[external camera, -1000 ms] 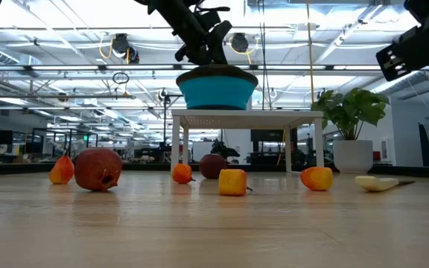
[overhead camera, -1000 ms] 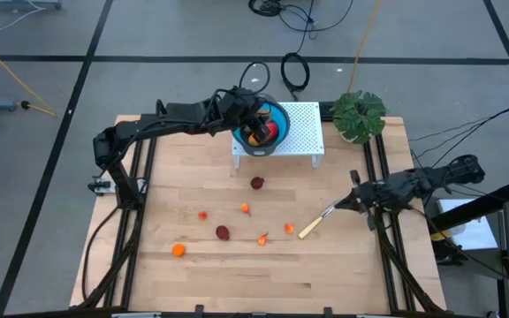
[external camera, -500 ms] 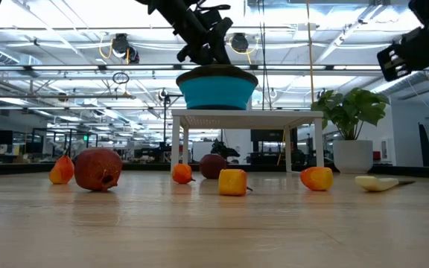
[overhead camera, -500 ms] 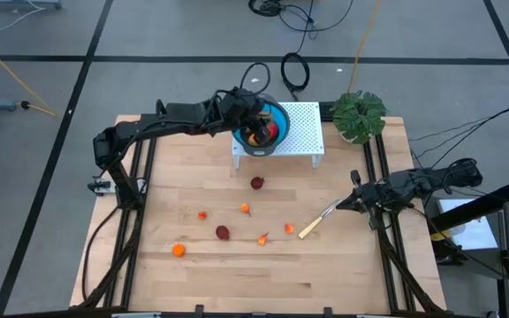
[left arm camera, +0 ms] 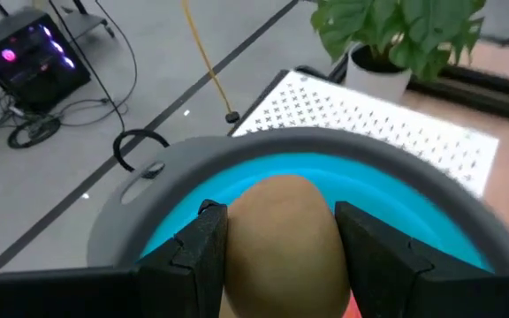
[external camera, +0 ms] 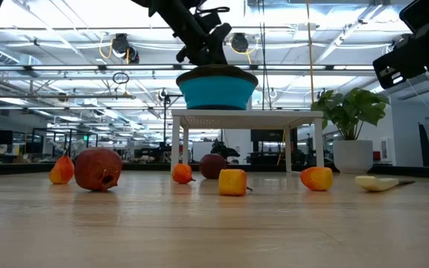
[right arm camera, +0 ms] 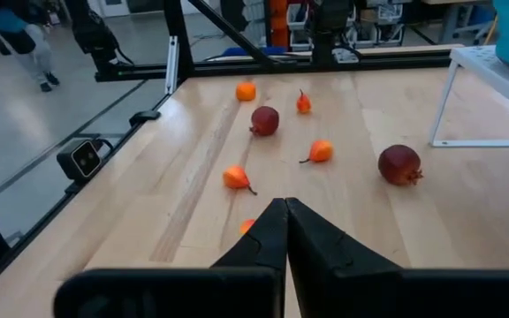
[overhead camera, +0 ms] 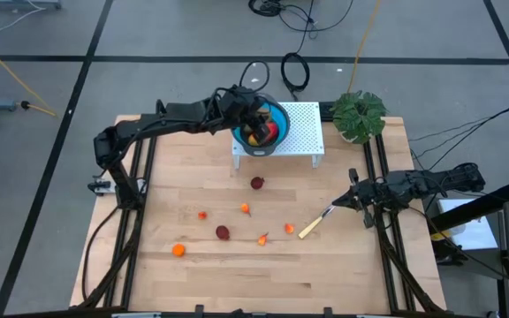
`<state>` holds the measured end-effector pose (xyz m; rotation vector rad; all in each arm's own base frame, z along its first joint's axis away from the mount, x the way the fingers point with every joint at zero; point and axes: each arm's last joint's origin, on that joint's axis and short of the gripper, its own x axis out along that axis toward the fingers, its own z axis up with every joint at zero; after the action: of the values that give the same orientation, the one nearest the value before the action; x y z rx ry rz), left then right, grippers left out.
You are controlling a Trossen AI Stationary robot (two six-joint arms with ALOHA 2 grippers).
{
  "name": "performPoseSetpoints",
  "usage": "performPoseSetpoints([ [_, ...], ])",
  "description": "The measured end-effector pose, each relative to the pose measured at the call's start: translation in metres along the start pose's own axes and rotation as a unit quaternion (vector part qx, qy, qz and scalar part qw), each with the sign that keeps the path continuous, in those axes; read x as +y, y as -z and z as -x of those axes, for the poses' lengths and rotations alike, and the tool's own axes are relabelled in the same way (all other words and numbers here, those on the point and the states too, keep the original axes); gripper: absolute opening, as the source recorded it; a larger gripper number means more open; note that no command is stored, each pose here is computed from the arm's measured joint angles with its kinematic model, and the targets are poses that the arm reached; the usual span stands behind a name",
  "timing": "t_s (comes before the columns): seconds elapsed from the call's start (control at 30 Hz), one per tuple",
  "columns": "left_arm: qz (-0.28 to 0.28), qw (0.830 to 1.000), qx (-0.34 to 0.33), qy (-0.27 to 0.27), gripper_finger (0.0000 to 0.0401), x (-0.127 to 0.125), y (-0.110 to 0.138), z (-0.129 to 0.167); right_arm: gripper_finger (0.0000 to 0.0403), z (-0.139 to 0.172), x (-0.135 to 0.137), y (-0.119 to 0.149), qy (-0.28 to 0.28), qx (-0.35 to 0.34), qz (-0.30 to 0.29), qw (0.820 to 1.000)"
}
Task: Pick & Place Fruit
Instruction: Put the kiwi into the blue strainer bowl on the shelf, then put the orange into the blue strainer bowl on the shelf
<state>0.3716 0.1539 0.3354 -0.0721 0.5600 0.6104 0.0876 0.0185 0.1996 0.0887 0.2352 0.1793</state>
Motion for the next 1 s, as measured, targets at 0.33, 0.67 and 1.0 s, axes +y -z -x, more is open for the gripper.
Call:
performPoseSetpoints([
  [0.33, -0.010, 1.000, 0.010, -0.006, 0.0182, 0.008, 0.005, -0.014, 0.0000, 0.000, 0.000, 0.000, 0.001, 0.000, -0.005, 1.000],
  [0.67, -0.009, 1.000, 0.025, 0.000, 0.0234, 0.008, 0.010, -0.022, 0.0000, 0.000, 0.000, 0.000, 0.001, 0.000, -0.005, 1.000],
  [1.0, -0.018, 0.999, -0.012, -0.023, 0.0275, 0.015, -0.007, 0.013, 0.0000, 0.000, 0.000, 0.000, 0.002, 0.000, -0.006, 1.000],
])
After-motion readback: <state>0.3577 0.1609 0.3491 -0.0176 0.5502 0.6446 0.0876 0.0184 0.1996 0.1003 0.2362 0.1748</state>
